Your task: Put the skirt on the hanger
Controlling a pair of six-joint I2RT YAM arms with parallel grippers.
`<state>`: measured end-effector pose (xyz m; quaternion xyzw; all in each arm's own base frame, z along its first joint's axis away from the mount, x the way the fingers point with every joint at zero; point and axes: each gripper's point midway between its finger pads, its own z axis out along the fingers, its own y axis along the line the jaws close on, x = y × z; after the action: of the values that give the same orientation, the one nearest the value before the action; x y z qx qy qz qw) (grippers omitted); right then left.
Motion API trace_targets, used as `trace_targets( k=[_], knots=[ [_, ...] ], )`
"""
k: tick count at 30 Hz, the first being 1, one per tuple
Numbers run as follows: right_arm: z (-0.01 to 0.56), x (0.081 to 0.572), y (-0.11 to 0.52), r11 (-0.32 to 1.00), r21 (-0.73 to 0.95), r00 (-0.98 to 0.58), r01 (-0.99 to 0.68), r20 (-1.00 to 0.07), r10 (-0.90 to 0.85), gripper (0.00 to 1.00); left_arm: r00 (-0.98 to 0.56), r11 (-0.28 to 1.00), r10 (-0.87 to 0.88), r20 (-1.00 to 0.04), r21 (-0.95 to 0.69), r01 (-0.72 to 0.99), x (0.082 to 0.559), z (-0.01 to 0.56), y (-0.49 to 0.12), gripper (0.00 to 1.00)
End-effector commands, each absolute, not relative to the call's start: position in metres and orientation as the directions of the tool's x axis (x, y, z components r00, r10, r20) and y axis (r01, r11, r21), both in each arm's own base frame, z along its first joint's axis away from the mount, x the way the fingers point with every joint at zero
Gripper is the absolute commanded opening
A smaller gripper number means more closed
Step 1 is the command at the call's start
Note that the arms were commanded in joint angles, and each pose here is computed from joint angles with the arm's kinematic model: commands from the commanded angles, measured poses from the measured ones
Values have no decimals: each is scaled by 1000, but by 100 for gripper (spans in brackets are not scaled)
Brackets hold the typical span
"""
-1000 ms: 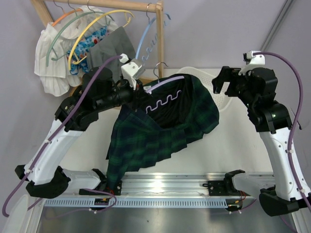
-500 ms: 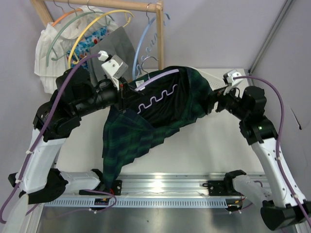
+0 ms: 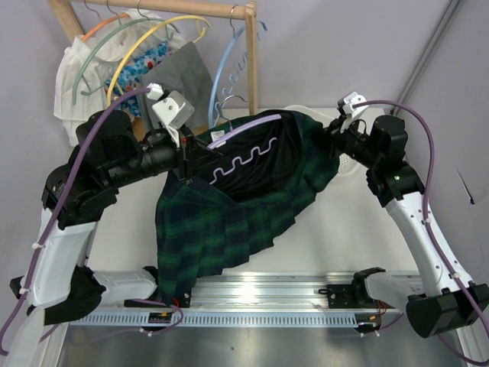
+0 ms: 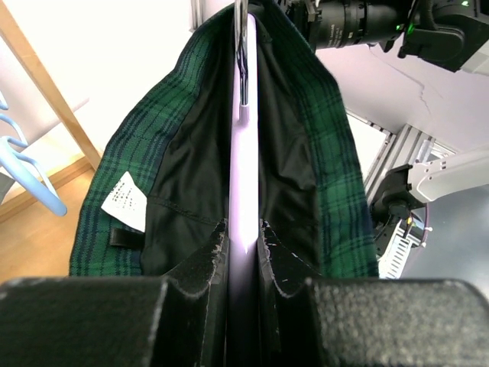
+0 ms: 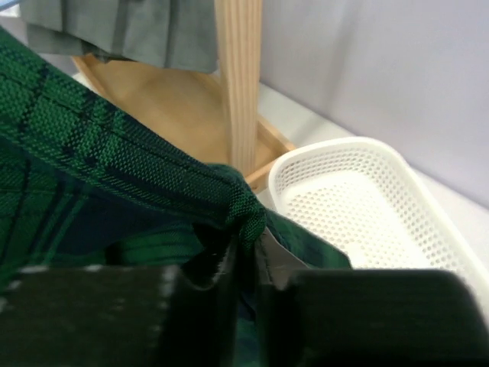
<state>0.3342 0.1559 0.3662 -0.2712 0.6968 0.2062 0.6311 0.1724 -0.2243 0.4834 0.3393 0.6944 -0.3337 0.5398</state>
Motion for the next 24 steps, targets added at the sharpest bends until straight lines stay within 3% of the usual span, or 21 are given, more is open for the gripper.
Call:
trace_targets(
  k=[1, 12, 16, 19, 20, 23, 24],
  knots=[
    [385, 339, 161, 755, -80, 8, -651, -995, -98, 2, -42, 510, -59, -997, -67, 858, 151, 548, -212, 0],
    [347, 367, 112, 888, -29, -140, -458, -985, -104, 0, 9, 582, -88, -996, -45, 812, 151, 562, -191, 0],
    [347, 360, 121, 864, 1, -157, -503, -984, -90, 1, 9, 566, -85, -996, -40, 823, 150, 560, -194, 0],
    [377, 347, 133, 831, 29, -142, -556, -988, -61, 33, -14, 555, -67, -998, -49, 830, 156, 552, -203, 0],
    [382, 340, 136, 822, 44, -166, -568, -984, -62, 57, -31, 556, -47, -998, -52, 829, 162, 543, -209, 0],
    [435, 330, 127, 860, 58, -139, -507, -990, -15, 76, -44, 574, -25, -999, -50, 817, 173, 532, -214, 0],
    [446, 329, 123, 873, 79, -145, -481, -989, 10, 77, -57, 583, -13, -998, -54, 810, 178, 525, -216, 0]
  ],
)
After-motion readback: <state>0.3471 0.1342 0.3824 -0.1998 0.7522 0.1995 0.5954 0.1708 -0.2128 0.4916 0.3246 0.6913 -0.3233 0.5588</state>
